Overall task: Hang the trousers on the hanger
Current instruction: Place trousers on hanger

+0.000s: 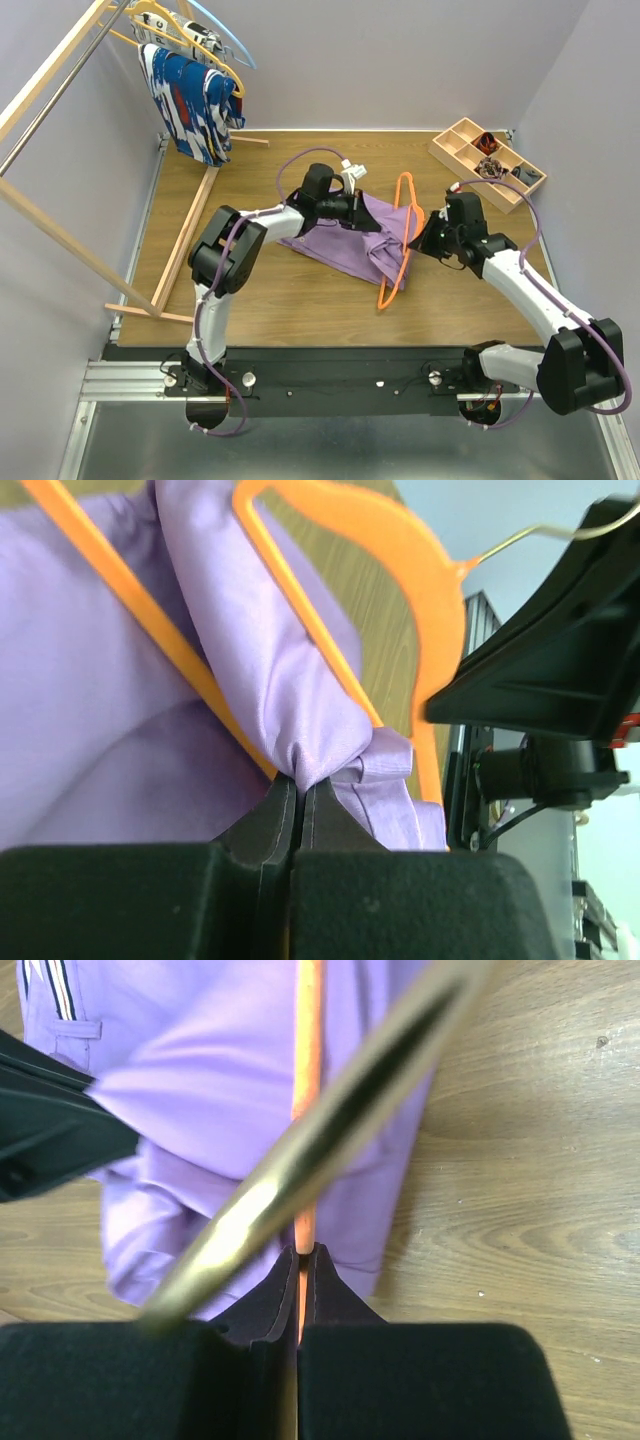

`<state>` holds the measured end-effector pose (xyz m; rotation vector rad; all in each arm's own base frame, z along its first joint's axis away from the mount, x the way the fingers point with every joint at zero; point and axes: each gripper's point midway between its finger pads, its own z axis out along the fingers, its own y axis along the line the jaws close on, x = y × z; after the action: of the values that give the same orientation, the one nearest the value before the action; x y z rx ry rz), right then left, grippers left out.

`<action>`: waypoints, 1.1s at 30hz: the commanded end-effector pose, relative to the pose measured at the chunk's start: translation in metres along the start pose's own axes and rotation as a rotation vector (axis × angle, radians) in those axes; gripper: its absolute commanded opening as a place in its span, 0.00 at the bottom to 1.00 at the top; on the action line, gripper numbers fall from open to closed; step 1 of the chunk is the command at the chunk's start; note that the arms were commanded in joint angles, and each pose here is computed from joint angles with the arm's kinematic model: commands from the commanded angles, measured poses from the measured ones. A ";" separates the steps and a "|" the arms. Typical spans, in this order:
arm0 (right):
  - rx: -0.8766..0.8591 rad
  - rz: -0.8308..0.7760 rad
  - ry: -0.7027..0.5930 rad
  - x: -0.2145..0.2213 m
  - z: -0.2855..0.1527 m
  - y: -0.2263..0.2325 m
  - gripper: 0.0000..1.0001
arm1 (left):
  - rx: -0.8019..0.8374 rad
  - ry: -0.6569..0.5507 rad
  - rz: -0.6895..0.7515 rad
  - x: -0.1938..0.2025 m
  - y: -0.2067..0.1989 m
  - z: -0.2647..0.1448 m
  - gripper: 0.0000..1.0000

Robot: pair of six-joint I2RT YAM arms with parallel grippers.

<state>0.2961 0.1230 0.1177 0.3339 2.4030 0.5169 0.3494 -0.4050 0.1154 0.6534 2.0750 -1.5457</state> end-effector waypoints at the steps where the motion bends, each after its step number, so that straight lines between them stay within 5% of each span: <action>1: 0.015 -0.004 0.022 -0.001 -0.003 -0.005 0.01 | 0.019 -0.122 0.063 -0.052 -0.023 -0.025 0.00; 10: 0.056 0.062 0.007 -0.019 0.006 -0.009 0.01 | 0.020 -0.236 0.136 -0.103 -0.048 -0.062 0.00; 18: 0.054 0.158 -0.040 -0.050 0.011 0.005 0.01 | -0.005 -0.241 0.156 -0.096 -0.046 -0.073 0.00; 33: 0.010 0.130 0.084 -0.031 0.049 0.005 0.01 | -0.037 -0.323 0.195 -0.120 -0.056 -0.121 0.00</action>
<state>0.3492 0.1295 0.1077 0.4983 2.4497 0.5880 0.3968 -0.3345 0.2242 0.5143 1.8674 -1.4425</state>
